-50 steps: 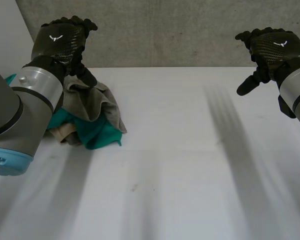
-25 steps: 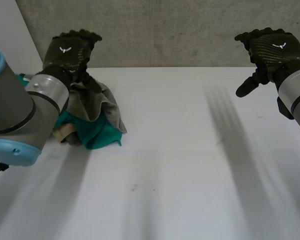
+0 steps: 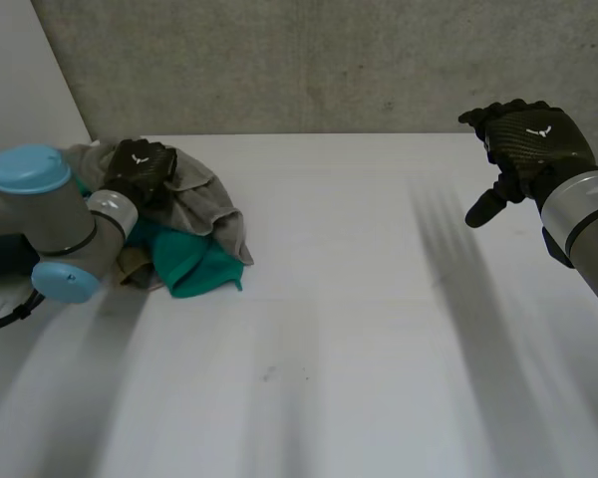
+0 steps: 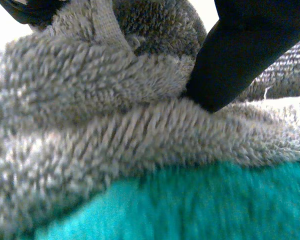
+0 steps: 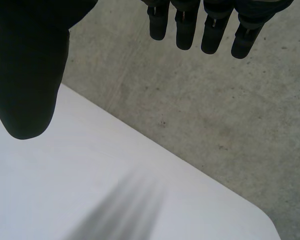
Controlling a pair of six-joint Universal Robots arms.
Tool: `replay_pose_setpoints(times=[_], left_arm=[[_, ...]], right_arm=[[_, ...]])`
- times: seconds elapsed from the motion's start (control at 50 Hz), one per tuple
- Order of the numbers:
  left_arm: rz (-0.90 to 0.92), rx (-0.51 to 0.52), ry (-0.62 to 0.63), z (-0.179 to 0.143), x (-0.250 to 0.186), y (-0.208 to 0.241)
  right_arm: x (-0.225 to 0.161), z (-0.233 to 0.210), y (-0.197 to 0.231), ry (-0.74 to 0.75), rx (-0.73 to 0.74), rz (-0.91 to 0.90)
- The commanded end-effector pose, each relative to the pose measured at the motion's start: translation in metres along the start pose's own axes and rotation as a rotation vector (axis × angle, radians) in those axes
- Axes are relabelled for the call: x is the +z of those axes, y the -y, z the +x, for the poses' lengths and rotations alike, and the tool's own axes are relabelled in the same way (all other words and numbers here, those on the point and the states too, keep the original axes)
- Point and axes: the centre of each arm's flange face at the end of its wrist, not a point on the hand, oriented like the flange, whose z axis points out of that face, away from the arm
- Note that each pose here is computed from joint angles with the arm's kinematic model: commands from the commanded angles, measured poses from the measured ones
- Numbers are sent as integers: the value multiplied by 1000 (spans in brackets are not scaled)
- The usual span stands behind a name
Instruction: Fold the laundry.
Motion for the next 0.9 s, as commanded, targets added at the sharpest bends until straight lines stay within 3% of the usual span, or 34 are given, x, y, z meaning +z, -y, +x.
replay_pose_setpoints(times=[0.02,0.08,0.2,0.26,0.34,0.4,0.48,0.62,0.7,0.8,0.9], left_arm=[[82,-24,-37,20,-14,50],[142,-88,-65,30,-30,86],[278,-405,-219,66,-84,168],[298,-532,-294,83,-105,189],[271,-614,-370,109,-116,190],[243,-621,-410,130,-120,184],[124,-606,-463,168,-111,142],[-61,-498,-485,186,-115,92],[-26,-471,-435,159,-119,111],[26,-462,-298,95,-125,128],[20,-452,-254,78,-136,126]], right_arm=[[1,3,1,-7,-39,1],[2,5,4,-13,-41,11],[2,9,10,-24,-44,30],[2,10,12,-26,-45,36],[3,10,12,-26,-45,38],[3,12,11,-29,-44,36],[3,12,10,-23,-44,32],[6,8,1,-8,-100,-8],[8,3,-10,12,-202,-56],[5,0,-17,35,-272,-95],[-13,-30,-26,157,-300,-155]])
